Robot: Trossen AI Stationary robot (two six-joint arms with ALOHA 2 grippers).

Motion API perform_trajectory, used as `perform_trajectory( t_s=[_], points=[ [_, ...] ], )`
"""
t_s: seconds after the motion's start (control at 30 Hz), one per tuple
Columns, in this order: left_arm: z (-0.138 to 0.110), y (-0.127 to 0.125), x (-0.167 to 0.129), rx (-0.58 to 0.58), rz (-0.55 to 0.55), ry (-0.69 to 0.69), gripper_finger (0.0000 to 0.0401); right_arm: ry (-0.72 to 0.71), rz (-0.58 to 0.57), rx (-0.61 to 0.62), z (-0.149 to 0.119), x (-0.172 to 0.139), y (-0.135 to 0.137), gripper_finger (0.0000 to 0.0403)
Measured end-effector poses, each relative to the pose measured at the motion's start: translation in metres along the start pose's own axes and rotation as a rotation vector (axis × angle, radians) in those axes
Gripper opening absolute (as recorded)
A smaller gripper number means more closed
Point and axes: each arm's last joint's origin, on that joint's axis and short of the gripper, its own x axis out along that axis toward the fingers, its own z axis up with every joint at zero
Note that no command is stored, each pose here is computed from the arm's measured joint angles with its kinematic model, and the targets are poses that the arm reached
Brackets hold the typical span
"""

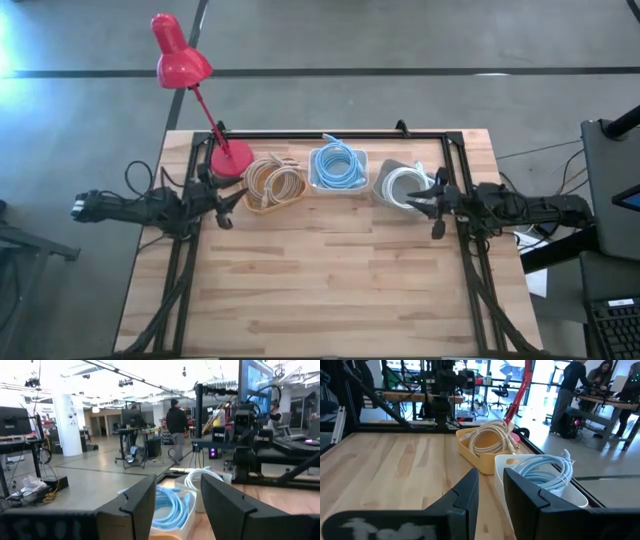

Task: Pick & Place USB Port
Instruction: Return to Home Position

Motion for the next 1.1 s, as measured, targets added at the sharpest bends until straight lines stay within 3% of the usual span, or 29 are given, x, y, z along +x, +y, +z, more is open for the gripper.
perform_trajectory(
  t_s=[0.2,0.4,0.57,0.77,1.1],
  points=[
    [-0.016,-0.002,-0.005,-0.03,-0.055,-0.068,0.0177,-0.015,-0.001,0.019,-0.013,-0.003,0.0,0.0084],
    [-0.017,-0.002,-0.007,-0.005,-0.094,-0.078,0.0177,-0.02,-0.001,0.03,-0.026,-0.003,0.0,0.0084],
    [-0.024,-0.004,-0.007,0.029,-0.114,-0.008,0.0177,0.017,-0.001,0.019,-0.043,0.0,0.001,0.0084],
    [-0.032,-0.005,-0.007,-0.05,-0.132,0.068,0.0177,0.042,-0.005,0.009,-0.045,0.003,0.002,0.0084],
    [-0.038,-0.006,-0.007,-0.037,-0.137,0.125,0.0177,0.046,-0.011,-0.006,-0.046,0.003,0.002,0.0084]
  ],
)
